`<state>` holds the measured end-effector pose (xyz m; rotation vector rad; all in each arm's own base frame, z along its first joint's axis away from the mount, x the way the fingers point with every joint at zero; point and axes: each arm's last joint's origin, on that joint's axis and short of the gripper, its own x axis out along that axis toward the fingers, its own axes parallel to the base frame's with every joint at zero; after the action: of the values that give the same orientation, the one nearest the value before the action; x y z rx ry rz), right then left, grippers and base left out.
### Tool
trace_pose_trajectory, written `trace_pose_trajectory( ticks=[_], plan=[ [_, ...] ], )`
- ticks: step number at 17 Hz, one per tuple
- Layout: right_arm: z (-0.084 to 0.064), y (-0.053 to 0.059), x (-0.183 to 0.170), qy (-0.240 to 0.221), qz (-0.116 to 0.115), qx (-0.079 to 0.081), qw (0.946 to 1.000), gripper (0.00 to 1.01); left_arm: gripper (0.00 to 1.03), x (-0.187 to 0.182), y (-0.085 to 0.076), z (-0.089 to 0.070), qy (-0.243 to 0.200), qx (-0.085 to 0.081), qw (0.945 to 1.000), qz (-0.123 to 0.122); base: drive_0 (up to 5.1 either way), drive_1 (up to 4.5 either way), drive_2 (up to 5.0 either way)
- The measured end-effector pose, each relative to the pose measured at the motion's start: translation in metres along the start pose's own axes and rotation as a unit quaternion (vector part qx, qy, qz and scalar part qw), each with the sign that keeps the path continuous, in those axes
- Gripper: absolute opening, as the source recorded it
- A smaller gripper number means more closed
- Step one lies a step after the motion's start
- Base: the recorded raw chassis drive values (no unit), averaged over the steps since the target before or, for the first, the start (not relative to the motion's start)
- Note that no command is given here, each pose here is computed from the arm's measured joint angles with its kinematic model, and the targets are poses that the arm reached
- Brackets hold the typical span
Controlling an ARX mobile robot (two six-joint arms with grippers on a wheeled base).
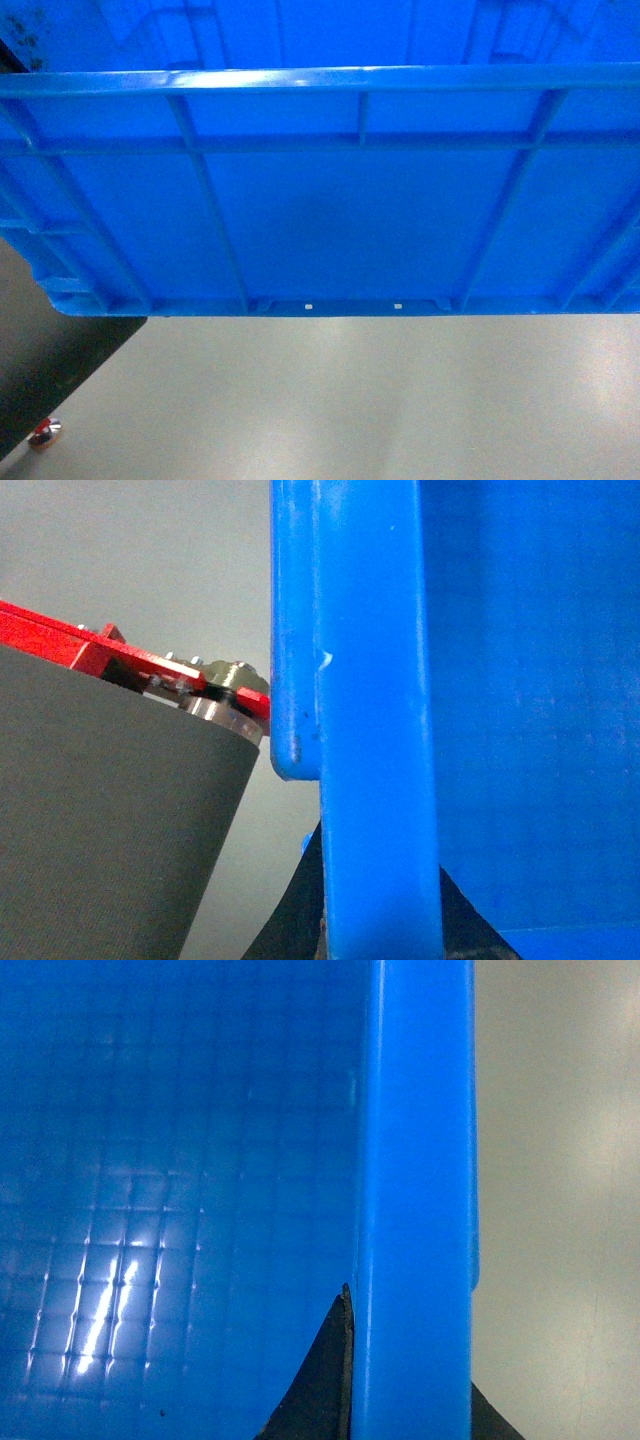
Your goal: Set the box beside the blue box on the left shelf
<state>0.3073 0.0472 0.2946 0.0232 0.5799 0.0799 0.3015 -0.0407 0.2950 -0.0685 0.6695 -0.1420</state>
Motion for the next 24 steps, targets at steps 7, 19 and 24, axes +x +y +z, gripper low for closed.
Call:
trace_pose_trajectory(
  ticks=[7, 19, 24],
  plan=[
    [0.0000, 0.0000, 0.0000, 0.000, 0.000, 0.000, 1.0000, 0.07, 0.05, 0.0000, 0.0000, 0.0000, 0.000, 0.000, 1.0000, 0.000, -1.7, -1.65, -1.7],
    [-0.0005, 0.0000, 0.0000, 0.002, 0.000, 0.000, 1.0000, 0.07, 0.05, 0.0001, 0.0000, -0.0002, 0.001, 0.000, 1.0000, 0.000, -1.4, -1.06, -1.8],
    [0.0003, -0.0001, -0.0018, -0.001, -0.001, 0.000, 1.0000, 0.07, 0.05, 0.0001, -0.0006, -0.0006, 0.002, -0.001, 1.0000, 0.000, 0.4, 4.59, -3.9]
  ],
)
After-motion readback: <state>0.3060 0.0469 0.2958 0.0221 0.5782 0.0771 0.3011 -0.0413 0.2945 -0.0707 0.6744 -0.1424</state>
